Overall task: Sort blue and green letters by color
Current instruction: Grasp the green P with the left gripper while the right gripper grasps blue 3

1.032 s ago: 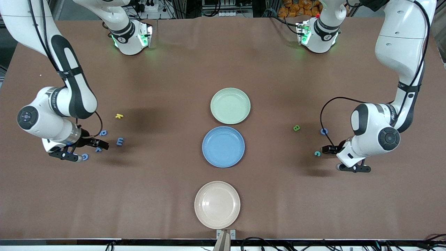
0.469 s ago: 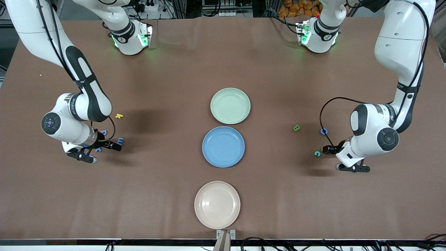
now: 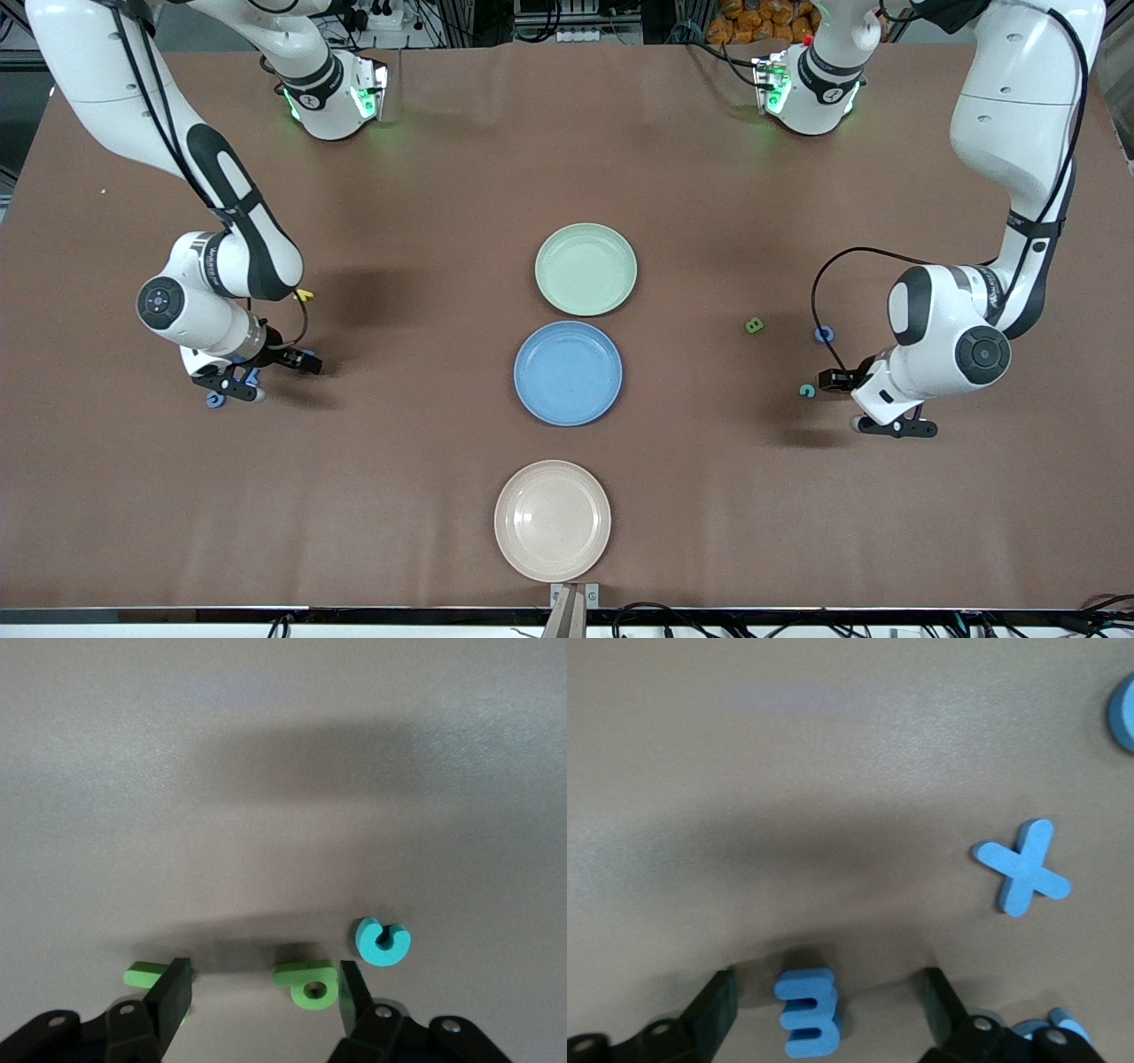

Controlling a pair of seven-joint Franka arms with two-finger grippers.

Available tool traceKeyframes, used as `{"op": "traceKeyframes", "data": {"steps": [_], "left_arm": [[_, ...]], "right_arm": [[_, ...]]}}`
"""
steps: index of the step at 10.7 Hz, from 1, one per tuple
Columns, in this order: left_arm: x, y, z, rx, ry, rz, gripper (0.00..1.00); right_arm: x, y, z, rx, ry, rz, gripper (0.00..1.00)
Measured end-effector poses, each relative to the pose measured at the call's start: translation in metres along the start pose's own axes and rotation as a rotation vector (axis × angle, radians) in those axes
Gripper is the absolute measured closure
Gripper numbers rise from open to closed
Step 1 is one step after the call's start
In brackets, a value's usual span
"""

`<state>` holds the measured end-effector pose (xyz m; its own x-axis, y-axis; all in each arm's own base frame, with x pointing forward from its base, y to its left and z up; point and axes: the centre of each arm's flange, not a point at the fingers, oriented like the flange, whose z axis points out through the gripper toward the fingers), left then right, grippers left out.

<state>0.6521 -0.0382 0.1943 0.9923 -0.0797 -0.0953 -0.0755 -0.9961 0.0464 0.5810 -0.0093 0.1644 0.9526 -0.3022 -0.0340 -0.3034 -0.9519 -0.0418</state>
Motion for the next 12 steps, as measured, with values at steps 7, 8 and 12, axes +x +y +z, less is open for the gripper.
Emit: {"op": "traceKeyframes", "data": {"steps": [7,8,12], "left_arm": [[-0.001,0.006,0.01,0.0,-0.014,-0.015,0.25],[-0.001,0.006,0.01,0.0,-0.014,-0.015,0.25],[-0.001,0.006,0.01,0.0,-0.014,-0.015,0.27]], "right_arm": [[-0.001,-0.01,-0.011,0.009,0.015,0.033,0.71],[-0.001,-0.01,-0.011,0.009,0.015,0.033,0.72],[0.006,-0.013,-0.019,0.009,0.021,0.027,0.72]]}}
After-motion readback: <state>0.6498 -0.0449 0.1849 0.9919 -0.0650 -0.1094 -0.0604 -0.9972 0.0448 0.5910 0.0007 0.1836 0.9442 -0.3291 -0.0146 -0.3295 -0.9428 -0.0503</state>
